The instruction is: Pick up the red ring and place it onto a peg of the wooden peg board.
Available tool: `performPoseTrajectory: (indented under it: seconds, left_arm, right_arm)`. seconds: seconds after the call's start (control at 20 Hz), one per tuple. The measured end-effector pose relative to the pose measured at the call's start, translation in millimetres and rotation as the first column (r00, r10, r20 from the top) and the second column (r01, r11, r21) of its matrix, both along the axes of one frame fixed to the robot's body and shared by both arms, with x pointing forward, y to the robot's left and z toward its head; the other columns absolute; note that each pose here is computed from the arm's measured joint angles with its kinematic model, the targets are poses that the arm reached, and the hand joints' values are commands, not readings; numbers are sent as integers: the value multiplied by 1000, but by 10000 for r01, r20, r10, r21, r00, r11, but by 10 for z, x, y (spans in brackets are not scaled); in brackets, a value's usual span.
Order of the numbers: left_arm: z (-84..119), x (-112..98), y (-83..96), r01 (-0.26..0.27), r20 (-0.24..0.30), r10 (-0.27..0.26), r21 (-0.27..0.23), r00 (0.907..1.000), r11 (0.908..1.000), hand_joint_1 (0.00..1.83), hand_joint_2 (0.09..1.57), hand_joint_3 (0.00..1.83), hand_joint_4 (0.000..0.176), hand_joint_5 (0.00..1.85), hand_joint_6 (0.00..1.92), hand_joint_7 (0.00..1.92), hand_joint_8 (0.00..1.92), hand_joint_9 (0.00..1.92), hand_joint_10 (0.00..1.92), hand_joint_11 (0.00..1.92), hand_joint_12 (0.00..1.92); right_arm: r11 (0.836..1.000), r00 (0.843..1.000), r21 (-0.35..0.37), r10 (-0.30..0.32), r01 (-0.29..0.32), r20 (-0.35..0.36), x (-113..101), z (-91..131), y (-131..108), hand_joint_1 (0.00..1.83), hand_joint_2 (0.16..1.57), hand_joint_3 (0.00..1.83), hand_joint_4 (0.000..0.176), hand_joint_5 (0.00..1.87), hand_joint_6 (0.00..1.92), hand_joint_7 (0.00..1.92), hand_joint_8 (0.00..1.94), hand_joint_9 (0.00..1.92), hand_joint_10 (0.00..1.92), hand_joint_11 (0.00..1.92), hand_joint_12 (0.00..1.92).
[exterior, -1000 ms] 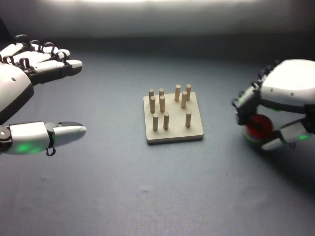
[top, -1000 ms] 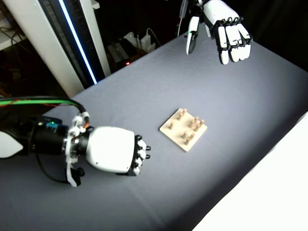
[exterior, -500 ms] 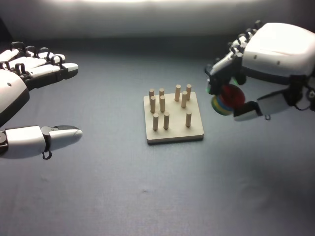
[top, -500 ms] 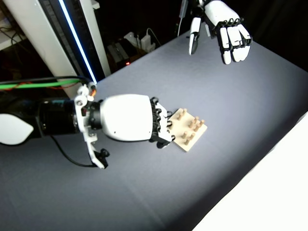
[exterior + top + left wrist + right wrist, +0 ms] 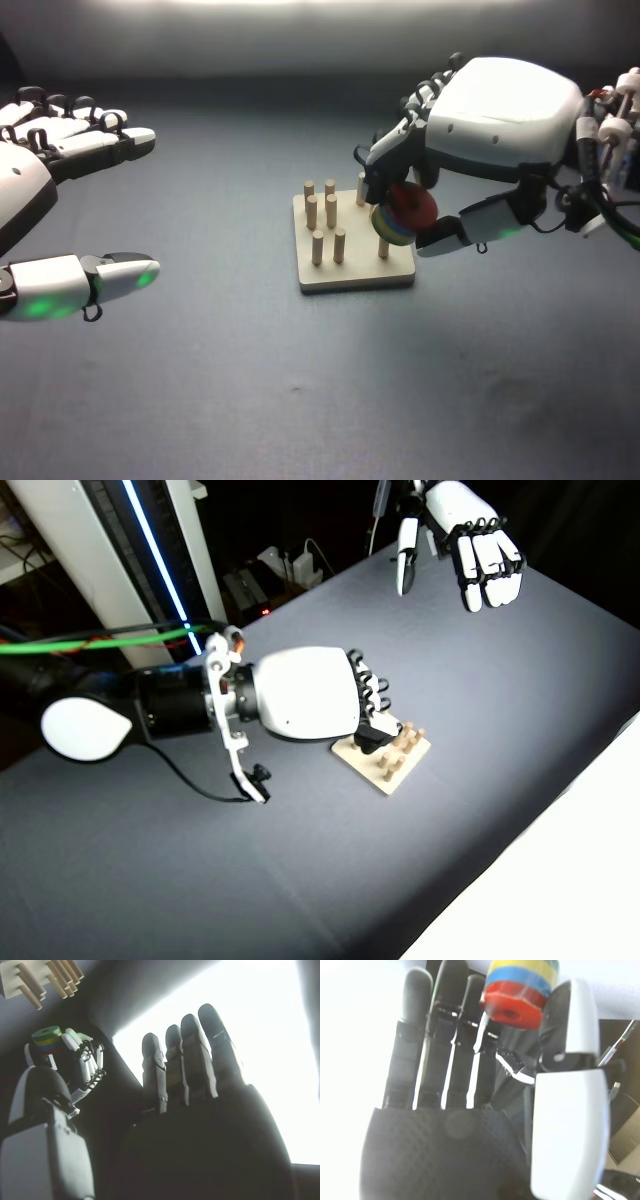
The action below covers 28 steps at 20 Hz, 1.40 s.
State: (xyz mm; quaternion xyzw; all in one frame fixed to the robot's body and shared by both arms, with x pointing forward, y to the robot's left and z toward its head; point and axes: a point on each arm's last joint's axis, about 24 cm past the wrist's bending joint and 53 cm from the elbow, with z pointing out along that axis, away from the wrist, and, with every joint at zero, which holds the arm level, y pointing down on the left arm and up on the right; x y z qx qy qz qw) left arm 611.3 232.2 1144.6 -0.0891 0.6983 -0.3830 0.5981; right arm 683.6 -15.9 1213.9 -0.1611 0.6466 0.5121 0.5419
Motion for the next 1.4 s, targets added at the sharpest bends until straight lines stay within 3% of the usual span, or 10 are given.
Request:
performPoseTrajectory:
  seconds: [0.2,0.35,0.4,0.6,0.7,0.85,0.95,1.15,1.25,1.4]
  left_arm:
    - [-59,-6,-20,53,-196,-53,-2,9998,10000,572,1055,0,1,392,2,267,1,256,1,0,773]
    - [-62,-4,-16,36,-210,-36,-4,9998,10000,600,1046,0,5,396,1,270,1,248,1,0,759]
    - [-63,-4,-16,36,-216,-36,-6,9998,10000,552,1041,0,32,380,0,250,1,219,2,0,700]
    - [-65,-7,-21,60,-237,-60,-25,9997,10000,528,1040,0,25,392,3,267,4,231,5,0,728]
    - [-65,-7,-22,63,-243,-64,-38,9997,10000,501,1029,0,17,408,4,282,5,248,7,0,781]
    - [-80,-6,-33,96,-269,-98,-65,9996,9999,502,1031,0,18,404,2,275,4,243,4,0,769]
    - [-70,-2,-39,124,-237,-126,-78,9996,9999,523,1027,0,30,404,1,274,2,238,2,0,751]
    - [-69,0,-37,121,-236,-123,-81,9996,9999,490,1038,3,39,392,0,278,0,255,4,0,802]
    - [-70,-1,-40,135,-238,-137,-77,9996,9999,505,1045,3,34,384,3,272,2,245,6,0,762]
    - [-77,2,-42,142,-248,-144,-98,9996,9999,496,1040,1,42,386,1,268,2,245,7,0,782]
  right_arm:
    - [10000,9999,-8,76,-76,-71,-4,-34,74,1276,1015,0,0,1135,665,1313,506,1142,558,726,1295]
    - [10000,9999,-84,-45,44,-107,35,-55,50,1265,1033,0,0,1070,815,1289,504,1137,574,734,1332]
    - [9997,9997,-168,-162,159,-171,65,-79,29,1264,1026,1,0,1094,796,1301,460,1170,505,737,1323]
    - [9979,9983,-433,-496,483,-291,167,-152,-31,1264,1038,0,0,1079,776,1242,617,1181,581,827,1305]
    - [9963,9972,-589,-643,619,-392,215,-207,-33,1389,1049,0,0,1016,849,1188,538,1081,1013,829,1225]
    - [9949,9961,-714,-742,707,-484,249,-257,-19,1278,1040,2,0,1092,696,1207,737,1131,763,861,1268]
    - [9945,9954,-704,-807,770,-517,279,-261,-15,1284,1069,3,0,1163,422,1056,1130,983,1207,800,1590]
    - [9952,9948,-574,-829,795,-586,307,-258,12,1222,1031,0,0,1198,548,994,1216,944,1513,842,1782]
    - [9954,9951,-557,-817,785,-562,309,-245,21,1278,1079,0,0,1173,403,1013,1217,954,1479,860,1774]
    - [9958,9953,-523,-778,749,-570,302,-241,46,1267,1039,0,0,1085,747,1228,672,1145,886,916,1393]
